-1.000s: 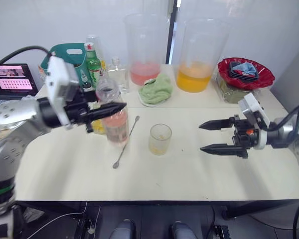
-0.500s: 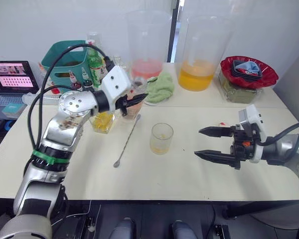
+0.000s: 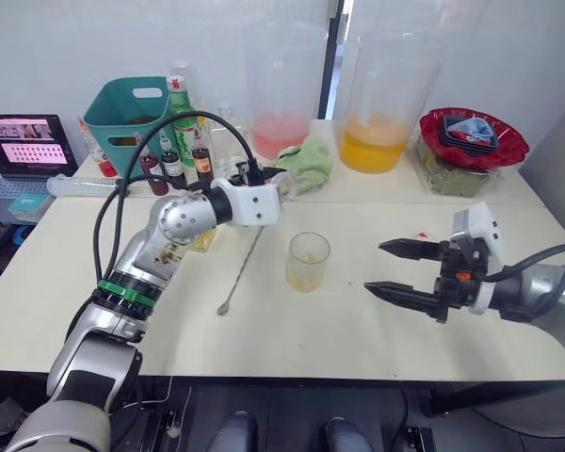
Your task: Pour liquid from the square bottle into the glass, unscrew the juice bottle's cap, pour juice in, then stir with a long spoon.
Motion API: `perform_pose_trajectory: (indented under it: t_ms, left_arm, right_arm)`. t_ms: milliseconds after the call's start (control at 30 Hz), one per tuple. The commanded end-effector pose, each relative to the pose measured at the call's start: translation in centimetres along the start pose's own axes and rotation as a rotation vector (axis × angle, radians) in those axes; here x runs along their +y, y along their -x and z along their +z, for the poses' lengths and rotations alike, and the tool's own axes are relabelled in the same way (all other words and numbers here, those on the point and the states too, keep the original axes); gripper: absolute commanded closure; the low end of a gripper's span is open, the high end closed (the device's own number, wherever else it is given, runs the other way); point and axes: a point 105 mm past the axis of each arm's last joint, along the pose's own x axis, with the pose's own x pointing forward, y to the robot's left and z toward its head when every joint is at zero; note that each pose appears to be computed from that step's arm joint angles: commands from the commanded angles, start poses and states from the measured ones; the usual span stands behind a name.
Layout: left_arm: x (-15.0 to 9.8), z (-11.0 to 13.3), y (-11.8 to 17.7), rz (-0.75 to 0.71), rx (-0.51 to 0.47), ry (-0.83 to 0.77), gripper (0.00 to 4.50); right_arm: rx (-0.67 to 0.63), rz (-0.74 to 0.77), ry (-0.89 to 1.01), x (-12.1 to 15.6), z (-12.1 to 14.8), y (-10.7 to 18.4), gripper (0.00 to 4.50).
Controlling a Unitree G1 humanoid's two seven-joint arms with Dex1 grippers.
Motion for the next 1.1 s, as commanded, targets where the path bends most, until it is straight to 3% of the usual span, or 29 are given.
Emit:
perform_pose_trajectory:
  t_ms: [33,467,1100]
  left_arm:
    - [1.4,1.2,0.0,0.078,-0.050,-0.078,3.07]
    - [-1.0,1.3,-0.9,0.056,-0.049,-0.228,3.07]
    - [-1.9,1.2,-1.7,0.032,-0.022,-0.402,3.07]
  right_arm:
    - [-0.031,-0.006,0.038,0.6,0.9,0.0,0.02]
    - [-0.025,-0.036,0.054,0.5,0.4,-0.7,0.02]
    - [-0.057,-0.034,0.029,1.0,0.4,-2.0,0.02]
